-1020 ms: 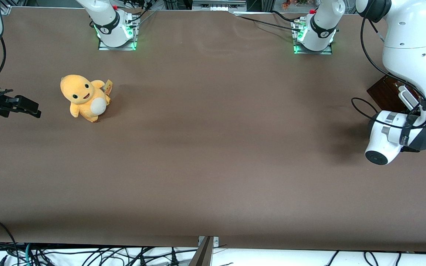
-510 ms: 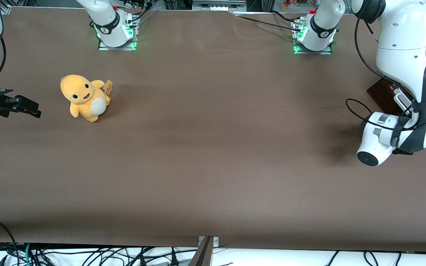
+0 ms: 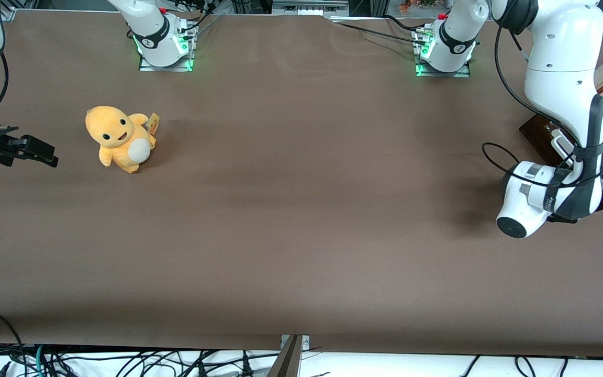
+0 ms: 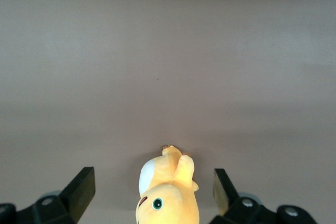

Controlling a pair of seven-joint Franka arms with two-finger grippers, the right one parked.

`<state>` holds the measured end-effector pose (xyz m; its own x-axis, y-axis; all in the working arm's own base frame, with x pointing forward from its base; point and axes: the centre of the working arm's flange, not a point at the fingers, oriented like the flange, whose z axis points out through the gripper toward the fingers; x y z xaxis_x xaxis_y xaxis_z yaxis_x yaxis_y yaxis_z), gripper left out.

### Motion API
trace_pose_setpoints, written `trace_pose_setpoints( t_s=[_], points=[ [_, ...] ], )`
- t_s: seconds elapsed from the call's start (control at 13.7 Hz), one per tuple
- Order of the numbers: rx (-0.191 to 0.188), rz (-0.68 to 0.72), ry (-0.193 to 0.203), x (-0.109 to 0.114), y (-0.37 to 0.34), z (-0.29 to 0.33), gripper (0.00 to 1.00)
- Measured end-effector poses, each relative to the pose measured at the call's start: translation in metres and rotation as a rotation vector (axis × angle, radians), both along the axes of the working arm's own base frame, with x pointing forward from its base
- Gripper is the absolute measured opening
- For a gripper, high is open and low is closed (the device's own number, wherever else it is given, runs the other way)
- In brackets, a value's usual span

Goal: Open lower drawer with left arm only

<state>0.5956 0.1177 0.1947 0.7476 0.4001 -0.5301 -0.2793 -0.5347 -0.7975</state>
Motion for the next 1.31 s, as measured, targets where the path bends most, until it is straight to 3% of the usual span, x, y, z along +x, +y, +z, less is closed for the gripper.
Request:
trace_pose_setpoints(
  t_s=[0.51, 0.66, 0.95, 1.02, 1.09, 1.17, 1.31],
  points=[
    [-0.015, -0.005, -0.016, 0.008, -0.016, 0.003, 0.31],
    [-0.033, -0.021, -0.017, 0.012, -0.026, 0.004, 0.46],
    [-0.084, -0.008, -0.056, 0.022, -0.049, 0.012, 0.88],
    [-0.115, 0.019, -0.089, 0.029, -0.052, 0.020, 0.99],
    [-0.166, 0.064, -0.137, 0.038, -0.057, 0.033, 1.00],
    [-0.234, 0.117, -0.193, 0.047, -0.064, 0.051, 1.00],
    [-0.410, 0.218, -0.312, 0.063, -0.085, 0.097, 1.00]
  ],
)
